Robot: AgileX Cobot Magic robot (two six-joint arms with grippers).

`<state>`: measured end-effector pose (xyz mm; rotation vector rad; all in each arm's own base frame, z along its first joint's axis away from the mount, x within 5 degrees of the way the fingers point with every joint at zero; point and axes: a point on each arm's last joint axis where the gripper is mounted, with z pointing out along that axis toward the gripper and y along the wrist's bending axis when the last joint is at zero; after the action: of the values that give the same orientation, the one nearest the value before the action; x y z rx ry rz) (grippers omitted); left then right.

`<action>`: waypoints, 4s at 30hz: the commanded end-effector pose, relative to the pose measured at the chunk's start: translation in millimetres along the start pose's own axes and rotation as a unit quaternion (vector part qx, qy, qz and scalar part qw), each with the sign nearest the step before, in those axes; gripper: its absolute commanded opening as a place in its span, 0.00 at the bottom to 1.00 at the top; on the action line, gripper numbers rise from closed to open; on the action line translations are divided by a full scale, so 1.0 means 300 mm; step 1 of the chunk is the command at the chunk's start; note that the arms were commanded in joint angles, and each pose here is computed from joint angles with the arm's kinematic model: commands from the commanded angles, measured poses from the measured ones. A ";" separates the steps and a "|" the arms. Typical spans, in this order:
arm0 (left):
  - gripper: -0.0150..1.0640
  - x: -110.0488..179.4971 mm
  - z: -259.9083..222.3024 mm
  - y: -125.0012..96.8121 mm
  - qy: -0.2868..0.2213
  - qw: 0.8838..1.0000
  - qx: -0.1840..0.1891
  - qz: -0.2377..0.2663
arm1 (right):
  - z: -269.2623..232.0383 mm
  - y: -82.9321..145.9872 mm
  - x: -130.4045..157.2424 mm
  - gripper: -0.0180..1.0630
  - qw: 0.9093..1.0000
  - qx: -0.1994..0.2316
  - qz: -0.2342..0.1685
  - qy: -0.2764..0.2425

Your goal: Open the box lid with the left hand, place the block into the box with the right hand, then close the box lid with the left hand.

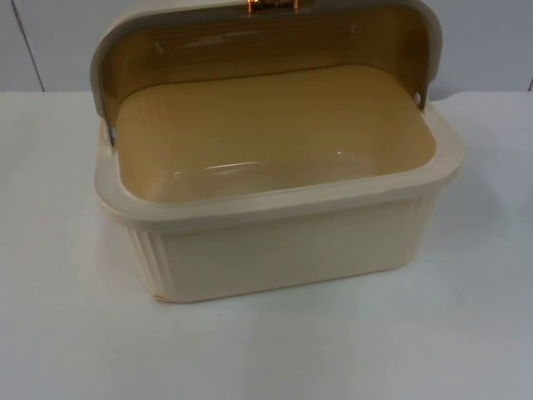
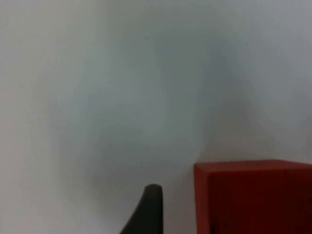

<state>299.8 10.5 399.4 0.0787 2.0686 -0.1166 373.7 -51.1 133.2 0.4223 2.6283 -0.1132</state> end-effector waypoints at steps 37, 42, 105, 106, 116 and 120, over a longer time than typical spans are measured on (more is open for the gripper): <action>0.96 -0.010 -0.003 0.007 -0.014 1.000 -0.009 0.006 | 0.079 0.001 0.034 0.62 0.999 -0.002 0.019 0.031; 0.96 -0.011 -0.003 0.007 -0.014 1.000 -0.009 0.006 | 0.079 0.001 0.035 0.42 0.999 -0.002 0.019 0.032; 0.96 -0.004 -0.003 0.005 -0.003 1.000 -0.005 0.006 | -0.754 0.735 0.158 0.02 0.909 -0.251 -0.297 -0.151; 0.96 -0.004 -0.003 0.005 -0.003 1.000 -0.005 0.006 | -0.754 0.735 0.158 0.02 0.909 -0.251 -0.297 -0.151; 0.96 -0.003 -0.003 0.005 -0.002 1.000 -0.005 0.006 | -0.773 0.761 0.228 0.02 0.900 -0.273 -0.327 -0.098; 0.96 -0.002 -0.003 0.005 0.000 1.000 -0.005 0.007 | -0.811 0.780 0.301 0.02 0.885 -0.260 -0.378 -0.078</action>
<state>299.8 11.0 399.1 0.0875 2.0714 -0.1040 275.3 229.2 294.3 -0.7045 2.4094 0.3120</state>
